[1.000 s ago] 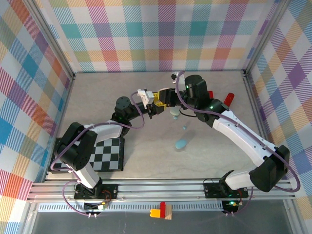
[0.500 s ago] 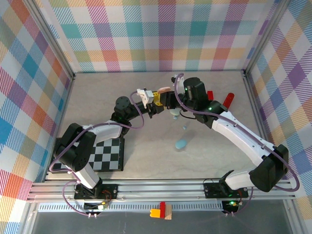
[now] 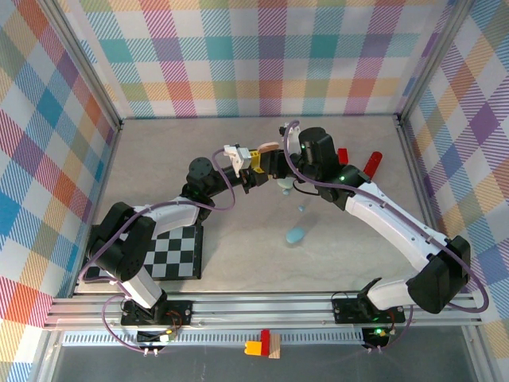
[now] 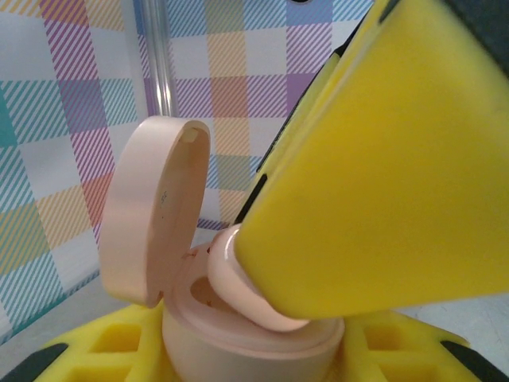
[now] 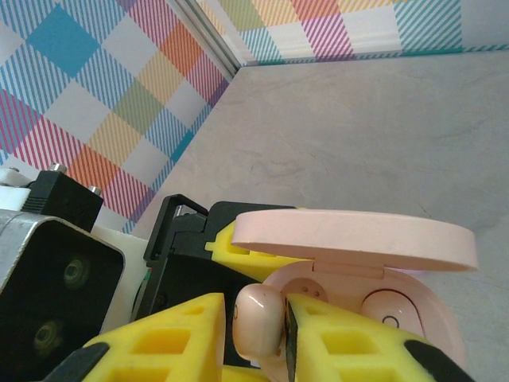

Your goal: Insert the wireless bluetooth earbuds into the charging case

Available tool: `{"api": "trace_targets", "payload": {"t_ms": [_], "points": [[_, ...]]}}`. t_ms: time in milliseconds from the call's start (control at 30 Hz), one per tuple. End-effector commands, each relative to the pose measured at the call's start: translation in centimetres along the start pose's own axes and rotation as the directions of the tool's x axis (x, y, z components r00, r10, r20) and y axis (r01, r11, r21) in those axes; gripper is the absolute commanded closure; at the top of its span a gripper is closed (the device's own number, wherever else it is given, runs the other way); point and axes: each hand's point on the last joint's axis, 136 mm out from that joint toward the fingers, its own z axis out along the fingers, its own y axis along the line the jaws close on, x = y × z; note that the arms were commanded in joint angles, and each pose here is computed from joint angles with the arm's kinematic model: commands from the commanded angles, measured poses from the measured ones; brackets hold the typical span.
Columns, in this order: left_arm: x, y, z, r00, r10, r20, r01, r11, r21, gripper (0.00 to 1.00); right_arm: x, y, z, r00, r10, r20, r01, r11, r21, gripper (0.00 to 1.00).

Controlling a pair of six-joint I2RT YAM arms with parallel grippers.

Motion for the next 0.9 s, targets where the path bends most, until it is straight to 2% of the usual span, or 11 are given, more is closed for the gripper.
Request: {"api": "trace_targets", "payload": {"t_ms": [0,233,533,733,867], "points": [[-4.8,-1.0,0.1,0.990,0.083,0.110,-0.086,0.996,0.022,0.62,0.3,-0.9,-0.1,1.000,-0.001,0.001,0.001,0.999,0.036,0.72],[-4.9,-1.1,0.0,0.990,0.083,0.110,-0.086,0.996,0.024,0.62,0.1,-1.2,-0.6,1.000,-0.005,0.014,0.004,0.998,0.058,0.71],[-4.7,-1.1,0.1,0.991,0.080,0.108,-0.084,0.996,0.028,0.62,-0.6,-0.6,-1.2,0.999,-0.009,0.038,0.007,0.999,0.041,0.62],[-4.4,-1.0,0.0,0.991,0.080,0.106,-0.083,0.996,0.021,0.62,-1.5,0.7,-2.2,0.996,-0.041,0.079,0.042,0.999,-0.010,0.51],[-4.1,-0.9,0.1,0.992,0.083,0.099,-0.085,0.996,0.019,0.62,-1.9,2.5,-3.3,0.993,-0.066,0.099,0.075,0.993,-0.095,0.47]]}}
